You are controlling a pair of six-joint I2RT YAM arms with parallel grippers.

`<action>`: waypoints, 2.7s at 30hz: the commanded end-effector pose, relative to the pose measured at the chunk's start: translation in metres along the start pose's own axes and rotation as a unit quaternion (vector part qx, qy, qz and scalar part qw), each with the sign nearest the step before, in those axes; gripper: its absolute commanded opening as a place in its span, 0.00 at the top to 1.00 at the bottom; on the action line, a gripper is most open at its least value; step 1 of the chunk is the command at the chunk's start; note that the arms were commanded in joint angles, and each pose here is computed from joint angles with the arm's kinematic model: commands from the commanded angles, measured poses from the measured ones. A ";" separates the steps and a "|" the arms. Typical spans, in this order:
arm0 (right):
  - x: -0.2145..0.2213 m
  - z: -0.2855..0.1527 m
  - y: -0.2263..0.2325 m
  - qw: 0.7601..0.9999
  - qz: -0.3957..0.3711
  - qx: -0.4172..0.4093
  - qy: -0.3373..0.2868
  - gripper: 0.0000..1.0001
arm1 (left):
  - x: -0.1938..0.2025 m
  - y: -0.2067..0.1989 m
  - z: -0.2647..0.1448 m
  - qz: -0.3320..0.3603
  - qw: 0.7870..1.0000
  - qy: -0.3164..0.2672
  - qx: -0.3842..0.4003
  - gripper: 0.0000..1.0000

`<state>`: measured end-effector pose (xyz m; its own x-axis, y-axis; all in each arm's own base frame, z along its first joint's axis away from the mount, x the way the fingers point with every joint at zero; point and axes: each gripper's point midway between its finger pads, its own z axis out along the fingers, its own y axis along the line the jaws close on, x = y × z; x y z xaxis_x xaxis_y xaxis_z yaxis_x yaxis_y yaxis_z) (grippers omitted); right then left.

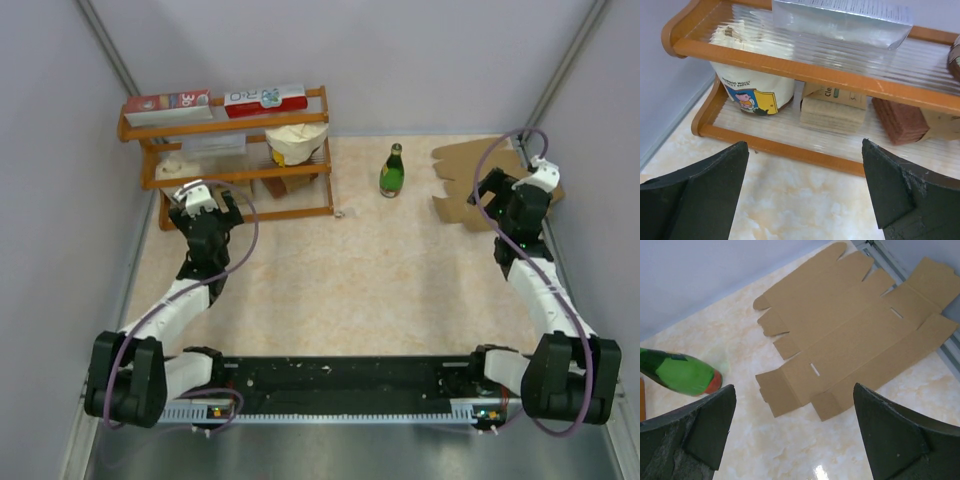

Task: Fold the paper box

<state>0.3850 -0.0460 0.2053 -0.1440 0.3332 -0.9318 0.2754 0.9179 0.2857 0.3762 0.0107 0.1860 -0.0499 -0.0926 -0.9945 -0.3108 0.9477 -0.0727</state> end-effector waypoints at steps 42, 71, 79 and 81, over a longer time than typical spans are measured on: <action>0.159 0.047 -0.076 0.865 0.403 0.110 0.278 0.31 | 0.043 -0.033 -0.056 -0.091 0.979 0.146 0.111 0.01; 0.170 0.081 -0.071 0.854 0.442 0.069 0.264 0.82 | 0.035 -0.048 -0.062 -0.095 0.973 0.147 0.151 0.01; 0.146 0.078 -0.067 0.876 0.412 0.053 0.245 0.98 | 0.029 -0.052 -0.064 -0.100 0.971 0.148 0.161 0.03; 0.139 0.073 -0.069 0.882 0.400 0.062 0.243 1.00 | 0.028 -0.052 -0.065 -0.100 0.970 0.149 0.163 0.04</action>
<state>0.4204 -0.0717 0.0233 -0.2334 0.9619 -0.1424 0.5662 0.2535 0.7843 0.3227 -0.0546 0.1367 -0.3641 -0.3114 -0.8778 -0.0756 0.9492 -0.3053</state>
